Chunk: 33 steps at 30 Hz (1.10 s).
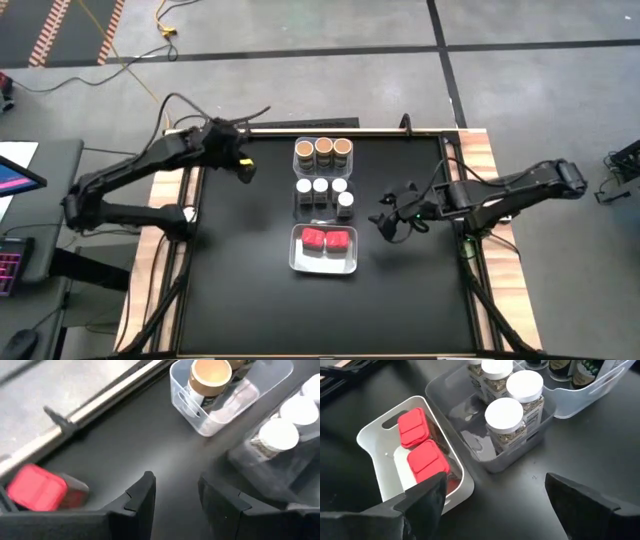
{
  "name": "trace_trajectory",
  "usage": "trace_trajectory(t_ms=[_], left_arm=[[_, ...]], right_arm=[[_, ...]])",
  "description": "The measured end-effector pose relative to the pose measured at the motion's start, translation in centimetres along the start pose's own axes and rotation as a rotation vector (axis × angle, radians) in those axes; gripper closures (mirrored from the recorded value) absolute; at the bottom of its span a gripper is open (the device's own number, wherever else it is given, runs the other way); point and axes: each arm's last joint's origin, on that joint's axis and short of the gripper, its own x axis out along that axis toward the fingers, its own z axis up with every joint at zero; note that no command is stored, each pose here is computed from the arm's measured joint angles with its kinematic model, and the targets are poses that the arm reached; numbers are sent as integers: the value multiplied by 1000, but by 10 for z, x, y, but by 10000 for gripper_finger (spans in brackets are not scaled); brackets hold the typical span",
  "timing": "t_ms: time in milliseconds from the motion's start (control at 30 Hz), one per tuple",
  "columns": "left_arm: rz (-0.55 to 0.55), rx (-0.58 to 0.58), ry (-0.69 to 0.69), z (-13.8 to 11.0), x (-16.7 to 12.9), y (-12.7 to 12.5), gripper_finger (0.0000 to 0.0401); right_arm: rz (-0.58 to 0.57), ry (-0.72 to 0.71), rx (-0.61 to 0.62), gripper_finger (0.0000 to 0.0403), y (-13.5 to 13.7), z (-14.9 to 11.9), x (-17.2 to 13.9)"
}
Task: Sort spices by type
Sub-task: Put the red seasoning can into the white bin in front of the other red seasoning can
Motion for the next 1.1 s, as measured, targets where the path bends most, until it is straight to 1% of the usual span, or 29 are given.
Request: trace_trajectory(t_ms=[100, 167, 367, 600, 667, 733, 800, 1000, 1100], left_arm=[[21, 128, 22, 13, 8, 1, 260], [35, 177, 53, 20, 14, 2, 260], [94, 192, 187, 31, 42, 11, 260], [115, 341, 363, 29, 78, 25, 260], [114, 364, 387, 28, 85, 27, 260], [121, 346, 402, 27, 88, 28, 260], [134, 289, 399, 27, 88, 28, 260], [180, 78, 365, 29, 85, 31, 260], [202, -10, 374, 27, 85, 33, 260]], right_arm=[[-13, -4, 14, 40, -3, 2, 1], [-23, -7, 41, 40, -6, 4, 2], [-58, -21, 113, 40, -14, 10, 5], [-96, -37, 151, 40, -24, 16, 8], [-102, -39, 158, 40, -25, 18, 9], [-106, -41, 162, 40, -26, 18, 9], [-110, -42, 164, 40, -27, 19, 9], [-113, -38, 152, 39, -27, 18, 9], [-116, -33, 150, 39, -28, 18, 9]])
